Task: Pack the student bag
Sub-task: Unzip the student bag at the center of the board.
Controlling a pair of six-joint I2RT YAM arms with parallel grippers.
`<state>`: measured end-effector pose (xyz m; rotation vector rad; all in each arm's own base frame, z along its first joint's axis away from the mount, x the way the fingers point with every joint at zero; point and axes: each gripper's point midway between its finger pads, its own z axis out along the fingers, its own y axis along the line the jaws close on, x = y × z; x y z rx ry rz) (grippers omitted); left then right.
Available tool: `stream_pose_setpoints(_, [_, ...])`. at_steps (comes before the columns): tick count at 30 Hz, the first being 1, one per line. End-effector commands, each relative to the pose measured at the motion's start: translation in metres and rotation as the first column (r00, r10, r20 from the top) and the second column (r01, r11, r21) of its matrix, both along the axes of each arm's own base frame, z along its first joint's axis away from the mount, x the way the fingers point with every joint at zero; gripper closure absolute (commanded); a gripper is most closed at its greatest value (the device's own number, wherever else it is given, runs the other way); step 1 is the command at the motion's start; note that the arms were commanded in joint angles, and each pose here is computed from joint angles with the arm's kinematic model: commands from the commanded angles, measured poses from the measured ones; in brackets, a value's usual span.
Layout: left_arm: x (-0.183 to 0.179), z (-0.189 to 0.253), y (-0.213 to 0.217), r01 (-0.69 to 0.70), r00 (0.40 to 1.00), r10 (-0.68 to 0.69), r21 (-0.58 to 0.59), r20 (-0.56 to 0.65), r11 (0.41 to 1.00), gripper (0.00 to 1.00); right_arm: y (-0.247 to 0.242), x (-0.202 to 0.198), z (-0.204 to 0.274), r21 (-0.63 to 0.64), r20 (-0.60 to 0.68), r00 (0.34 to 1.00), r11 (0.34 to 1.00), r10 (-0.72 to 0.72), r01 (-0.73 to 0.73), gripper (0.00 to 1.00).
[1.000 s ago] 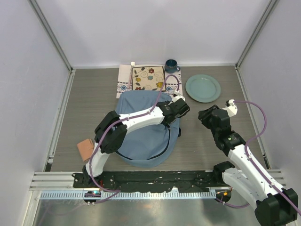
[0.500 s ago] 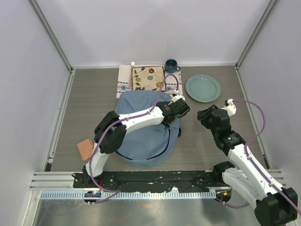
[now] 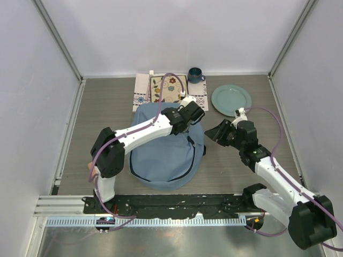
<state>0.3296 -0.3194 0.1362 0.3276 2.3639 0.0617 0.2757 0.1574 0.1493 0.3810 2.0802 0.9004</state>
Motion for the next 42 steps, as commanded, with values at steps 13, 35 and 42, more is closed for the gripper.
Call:
stream_pose_setpoints(13, [-0.003, 0.012, 0.020, -0.102, 0.995, 0.103, -0.101, 0.004, 0.990, 1.00, 0.106, -0.009, 0.014, -0.002, 0.061, 0.898, 0.900, 0.436, -0.436, 0.56])
stream_pose_setpoints(35, [-0.002, 0.011, 0.017, -0.097, 0.995, 0.096, -0.155, -0.018, 0.983, 1.00, 0.115, -0.001, -0.016, -0.005, 0.014, 0.893, 0.893, 0.449, -0.449, 0.71])
stream_pose_setpoints(42, [-0.001, 0.011, 0.025, -0.111, 0.994, 0.110, -0.147, -0.018, 0.983, 1.00, 0.103, 0.005, -0.027, -0.046, -0.021, 0.927, 0.926, 0.374, -0.375, 0.99])
